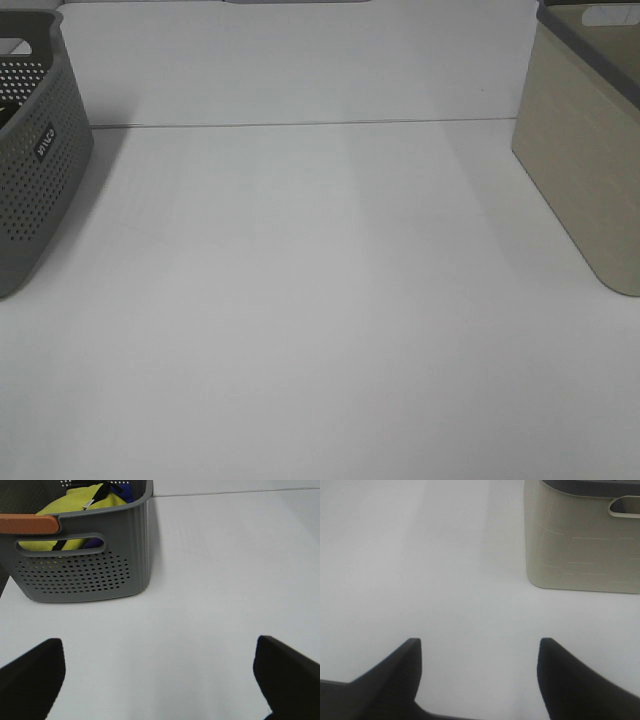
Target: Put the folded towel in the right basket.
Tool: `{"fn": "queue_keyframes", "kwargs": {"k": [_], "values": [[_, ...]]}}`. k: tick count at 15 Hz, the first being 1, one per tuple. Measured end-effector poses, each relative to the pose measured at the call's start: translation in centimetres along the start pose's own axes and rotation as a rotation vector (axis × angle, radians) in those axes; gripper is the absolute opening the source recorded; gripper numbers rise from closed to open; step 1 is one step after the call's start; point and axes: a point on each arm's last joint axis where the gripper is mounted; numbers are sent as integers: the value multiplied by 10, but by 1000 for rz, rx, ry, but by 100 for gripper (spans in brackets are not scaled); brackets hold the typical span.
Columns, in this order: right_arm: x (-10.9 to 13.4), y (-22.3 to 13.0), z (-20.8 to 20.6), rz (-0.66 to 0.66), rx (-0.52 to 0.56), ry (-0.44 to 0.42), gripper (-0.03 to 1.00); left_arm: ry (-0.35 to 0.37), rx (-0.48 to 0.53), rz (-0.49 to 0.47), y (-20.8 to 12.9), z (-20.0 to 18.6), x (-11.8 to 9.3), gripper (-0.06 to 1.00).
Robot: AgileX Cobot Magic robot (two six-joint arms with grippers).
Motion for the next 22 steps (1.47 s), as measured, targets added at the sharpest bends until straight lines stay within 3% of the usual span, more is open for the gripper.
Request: {"fn": "queue_keyframes", "kwargs": {"k": [3, 6, 22], "values": [[0, -2, -3, 30, -31, -55, 63, 0, 0, 0, 0, 0, 0, 97], [1, -5, -9, 25, -78, -53, 63, 0, 0, 0, 0, 0, 0, 97], [1, -5, -9, 25, -79, -52, 63, 0, 0, 0, 0, 0, 0, 97]]}}
Point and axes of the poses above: a point on each arm's last joint axis where the gripper is mounted, z pointing out along that axis toward the gripper, x along the wrist's bending axis when the last joint is at zero, y = z × x, and after that the axes turned 6 degrees about z, right-handed
